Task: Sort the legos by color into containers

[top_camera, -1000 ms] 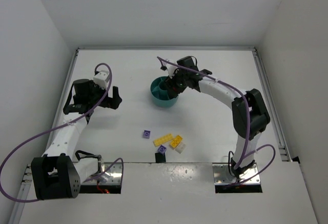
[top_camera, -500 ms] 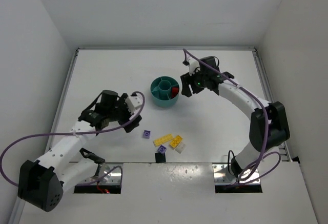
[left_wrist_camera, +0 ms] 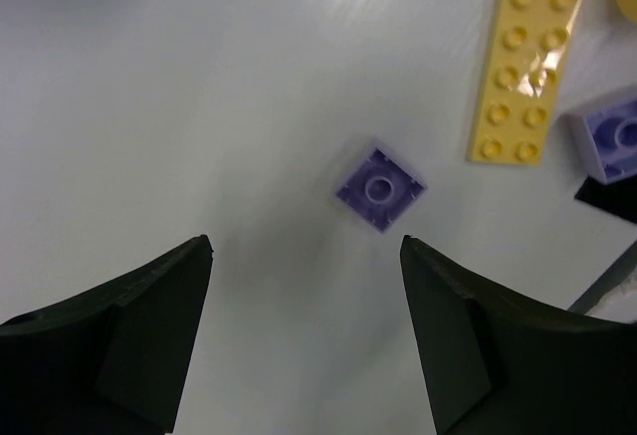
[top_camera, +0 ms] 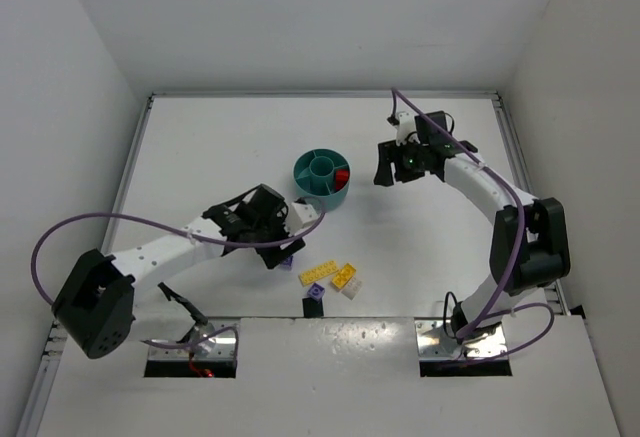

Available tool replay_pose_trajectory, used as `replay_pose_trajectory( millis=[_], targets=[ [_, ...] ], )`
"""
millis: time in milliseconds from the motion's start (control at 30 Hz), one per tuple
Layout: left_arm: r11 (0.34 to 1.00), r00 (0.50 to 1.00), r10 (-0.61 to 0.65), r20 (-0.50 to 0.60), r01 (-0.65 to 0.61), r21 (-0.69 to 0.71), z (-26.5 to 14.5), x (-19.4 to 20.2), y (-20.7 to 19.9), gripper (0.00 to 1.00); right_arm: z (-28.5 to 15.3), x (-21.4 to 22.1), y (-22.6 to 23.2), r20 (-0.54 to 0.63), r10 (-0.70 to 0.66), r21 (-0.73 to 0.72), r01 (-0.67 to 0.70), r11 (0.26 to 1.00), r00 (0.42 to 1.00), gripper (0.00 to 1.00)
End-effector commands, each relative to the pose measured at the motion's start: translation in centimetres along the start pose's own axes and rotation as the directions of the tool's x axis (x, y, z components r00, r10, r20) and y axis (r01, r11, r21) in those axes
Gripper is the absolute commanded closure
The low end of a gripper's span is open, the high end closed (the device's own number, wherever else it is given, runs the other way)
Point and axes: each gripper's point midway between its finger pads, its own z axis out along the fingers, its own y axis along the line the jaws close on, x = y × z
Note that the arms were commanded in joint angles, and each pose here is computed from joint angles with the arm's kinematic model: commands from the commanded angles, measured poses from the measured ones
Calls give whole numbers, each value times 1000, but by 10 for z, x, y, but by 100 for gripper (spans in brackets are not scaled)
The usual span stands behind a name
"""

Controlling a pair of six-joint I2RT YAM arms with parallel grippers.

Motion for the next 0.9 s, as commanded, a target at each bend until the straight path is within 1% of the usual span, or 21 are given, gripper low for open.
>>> replay_pose_trajectory(
  millis=[0,33,67,167,233,300,400,467,500,600,800,867],
  targets=[
    [990,993,-115,35,117,-81,-10,-30,15,18,-5,-14,1,47,15,-33,-14,999,999,36],
    [988,990,-135,31,137,-73,-9,-34,12,18,-5,-14,1,47,16,-33,-14,999,999,36],
    [985,988,-153,13,153,-78,-8,-36,14,18,-5,-14,2,47,25,-34,-23,999,999,36],
    [981,981,-190,-39,188,-45,1,-36,3,18,-4,-12,3,47,25,-43,-23,999,999,36],
    [977,975,-214,-54,214,-2,4,-39,-8,18,-4,-12,3,47,25,-43,-23,999,999,36],
    [969,968,-245,-58,246,2,6,-41,-12,18,-6,-17,0,58,28,-37,-26,999,998,36],
    [972,968,-237,-80,237,-15,11,-38,-16,18,-6,-15,-1,50,22,-37,-20,999,999,36],
    [969,962,-248,-116,247,-28,11,-32,-16,18,-6,-15,-1,50,22,-37,-20,999,999,36],
    [969,959,-248,-136,248,-18,13,-28,-18,18,-6,-15,-1,50,22,-37,-20,999,999,36],
    [970,960,-239,-148,242,0,16,-27,-24,18,-6,-15,-1,50,22,-37,-20,999,999,36],
    [964,942,-259,-211,267,8,31,-18,-29,20,-7,-19,-2,58,19,-28,-17,999,998,36],
    [963,943,-259,-210,270,23,32,-21,-31,20,-7,-19,-2,58,19,-27,-17,999,998,36]
  ],
)
